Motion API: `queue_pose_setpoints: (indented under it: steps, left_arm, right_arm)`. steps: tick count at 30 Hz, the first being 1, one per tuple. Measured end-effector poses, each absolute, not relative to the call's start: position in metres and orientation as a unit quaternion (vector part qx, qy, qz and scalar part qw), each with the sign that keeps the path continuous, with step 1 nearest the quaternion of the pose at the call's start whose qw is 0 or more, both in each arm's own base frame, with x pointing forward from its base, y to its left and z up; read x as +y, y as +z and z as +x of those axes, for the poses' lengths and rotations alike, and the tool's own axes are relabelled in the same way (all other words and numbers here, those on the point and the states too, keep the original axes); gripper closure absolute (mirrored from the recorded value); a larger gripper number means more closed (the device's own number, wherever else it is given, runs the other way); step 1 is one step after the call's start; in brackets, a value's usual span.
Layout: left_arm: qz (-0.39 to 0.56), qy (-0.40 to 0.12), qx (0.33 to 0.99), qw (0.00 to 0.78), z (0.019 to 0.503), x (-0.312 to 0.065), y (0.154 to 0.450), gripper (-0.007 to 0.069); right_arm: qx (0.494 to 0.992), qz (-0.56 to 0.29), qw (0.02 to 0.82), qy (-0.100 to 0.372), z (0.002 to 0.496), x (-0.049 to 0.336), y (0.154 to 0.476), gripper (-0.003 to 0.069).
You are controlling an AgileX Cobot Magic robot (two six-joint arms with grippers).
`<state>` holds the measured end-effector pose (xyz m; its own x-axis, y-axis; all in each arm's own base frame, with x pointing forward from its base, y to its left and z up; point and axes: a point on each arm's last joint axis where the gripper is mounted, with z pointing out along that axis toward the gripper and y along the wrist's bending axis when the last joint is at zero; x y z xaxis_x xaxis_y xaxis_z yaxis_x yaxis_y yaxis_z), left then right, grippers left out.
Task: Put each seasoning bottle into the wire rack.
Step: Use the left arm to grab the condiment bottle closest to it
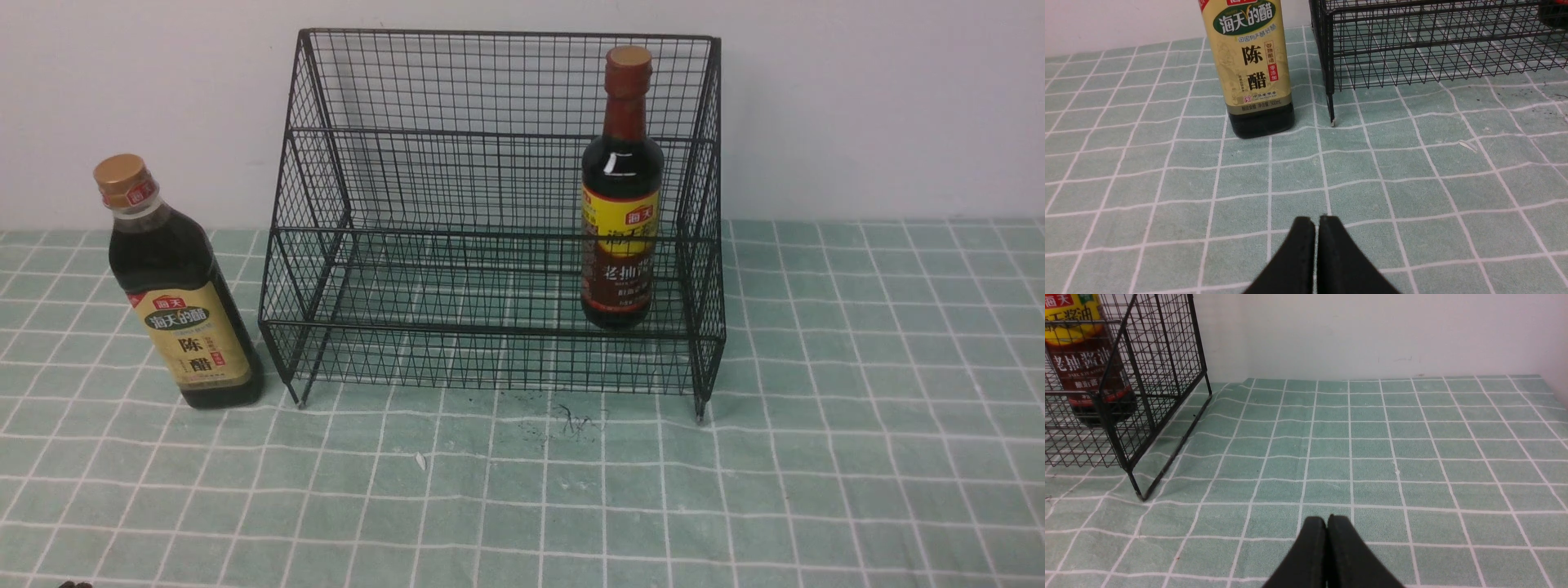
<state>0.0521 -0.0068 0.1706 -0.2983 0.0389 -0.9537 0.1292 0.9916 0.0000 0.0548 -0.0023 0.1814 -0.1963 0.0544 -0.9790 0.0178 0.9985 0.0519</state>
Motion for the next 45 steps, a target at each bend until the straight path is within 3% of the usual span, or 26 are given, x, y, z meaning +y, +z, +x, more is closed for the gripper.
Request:
queue_pose_setpoints:
  steps: [7,10,11,12,16,19,30,38,45]
  left_arm:
    - [0.057,-0.033,0.791,0.608,0.053,-0.007,0.174,0.0631]
    - [0.046,-0.046,0.706,0.706,0.056,-0.007,0.196,0.0631]
    - [0.046,-0.046,0.706,0.706,0.056,-0.007,0.196,0.0631]
    - [0.043,-0.049,0.658,0.750,0.056,-0.007,0.209,0.0631]
    - [0.028,-0.064,0.557,0.828,0.050,-0.006,0.231,0.0631]
    - [0.017,-0.071,0.515,0.854,0.048,-0.005,0.241,0.0631]
    - [0.020,-0.058,0.578,0.814,0.110,-0.012,0.286,0.0627]
    - [0.030,-0.029,0.610,0.791,0.189,-0.021,0.300,0.0566]
    - [-0.040,0.003,0.626,0.778,0.226,-0.012,0.301,0.0405]
  right_arm:
    - [0.773,0.023,0.633,0.014,0.055,-0.002,0.181,0.0673]
    - [0.773,0.023,0.633,0.014,0.055,-0.002,0.181,0.0673]
    - [0.773,0.023,0.633,0.014,0.055,-0.002,0.181,0.0673]
    - [0.773,0.023,0.633,0.014,0.055,-0.002,0.181,0.0673]
    - [0.773,0.023,0.633,0.014,0.055,-0.002,0.181,0.0673]
    - [0.773,0.023,0.633,0.014,0.055,-0.002,0.181,0.0673]
    - [0.773,0.024,0.633,0.015,0.055,-0.002,0.181,0.0673]
    - [0.773,0.026,0.633,0.017,0.055,-0.002,0.181,0.0673]
    - [0.773,0.026,0.634,0.017,0.055,-0.002,0.181,0.0673]
